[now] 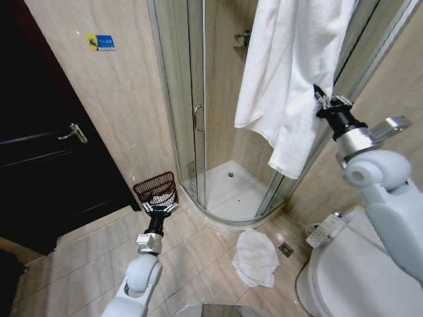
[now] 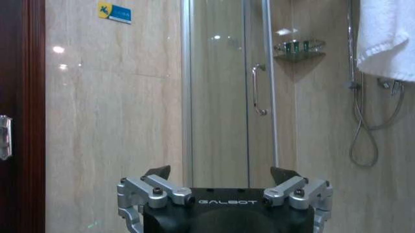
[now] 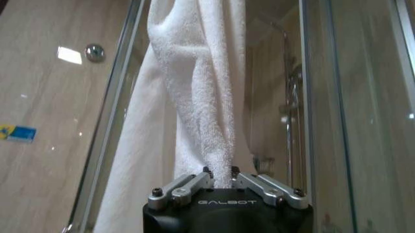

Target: Discard the used towel into the hamper.

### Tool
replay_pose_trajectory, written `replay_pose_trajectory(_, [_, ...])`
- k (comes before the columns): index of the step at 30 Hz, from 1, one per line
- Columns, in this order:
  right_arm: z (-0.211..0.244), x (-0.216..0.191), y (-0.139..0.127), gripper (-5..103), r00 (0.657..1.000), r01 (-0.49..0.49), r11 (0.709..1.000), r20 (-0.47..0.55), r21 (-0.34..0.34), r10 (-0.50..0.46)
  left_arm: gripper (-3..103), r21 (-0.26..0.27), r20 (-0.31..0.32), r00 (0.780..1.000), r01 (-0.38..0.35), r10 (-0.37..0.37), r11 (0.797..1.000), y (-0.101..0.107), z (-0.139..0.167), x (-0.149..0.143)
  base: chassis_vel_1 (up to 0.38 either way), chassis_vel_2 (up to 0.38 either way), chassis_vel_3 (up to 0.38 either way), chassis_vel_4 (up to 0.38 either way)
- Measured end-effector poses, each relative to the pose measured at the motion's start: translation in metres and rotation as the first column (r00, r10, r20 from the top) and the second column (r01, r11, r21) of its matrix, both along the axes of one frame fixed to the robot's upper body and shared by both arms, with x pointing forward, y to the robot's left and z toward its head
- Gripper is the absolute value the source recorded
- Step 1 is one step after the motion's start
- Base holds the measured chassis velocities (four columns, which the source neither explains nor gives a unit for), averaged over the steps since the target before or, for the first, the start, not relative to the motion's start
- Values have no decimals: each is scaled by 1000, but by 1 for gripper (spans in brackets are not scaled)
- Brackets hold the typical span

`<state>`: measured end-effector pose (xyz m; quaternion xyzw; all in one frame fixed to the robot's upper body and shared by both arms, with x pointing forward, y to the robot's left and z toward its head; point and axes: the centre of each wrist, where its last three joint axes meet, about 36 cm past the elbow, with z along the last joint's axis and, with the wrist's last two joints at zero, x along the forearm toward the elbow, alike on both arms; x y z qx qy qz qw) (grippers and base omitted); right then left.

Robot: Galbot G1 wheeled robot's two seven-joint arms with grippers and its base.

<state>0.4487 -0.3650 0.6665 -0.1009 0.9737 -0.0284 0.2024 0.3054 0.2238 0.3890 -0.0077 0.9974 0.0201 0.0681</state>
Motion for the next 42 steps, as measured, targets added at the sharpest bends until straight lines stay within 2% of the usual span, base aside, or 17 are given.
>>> replay_pose_trajectory(7, [-36, -21, -6, 5, 998, -3, 1000, -68, 10, 3, 100, -3, 9, 1000, 7, -7, 1000, -2, 3, 1, 0, 0, 0, 0])
replay_pose_trajectory(22, [-70, -47, -2, 5, 996, 12, 1000, -94, -1, -12, 100, -5, 1, 1000, 21, -21, 1000, 0, 0, -3, 0, 0, 0, 0])
replay_pose_trajectory(40, [-140, -90, 26, 5, 989, 53, 998, -142, 41, -46, 100, -2, -3, 998, 56, -56, 998, 4, -10, -6, 0, 0, 0, 0])
replay_pose_trajectory(42, [-148, -95, 33, 5, 987, 56, 996, -153, 66, -45, 100, -3, -3, 998, 59, -59, 998, 4, -12, -5, 0, 0, 0, 0])
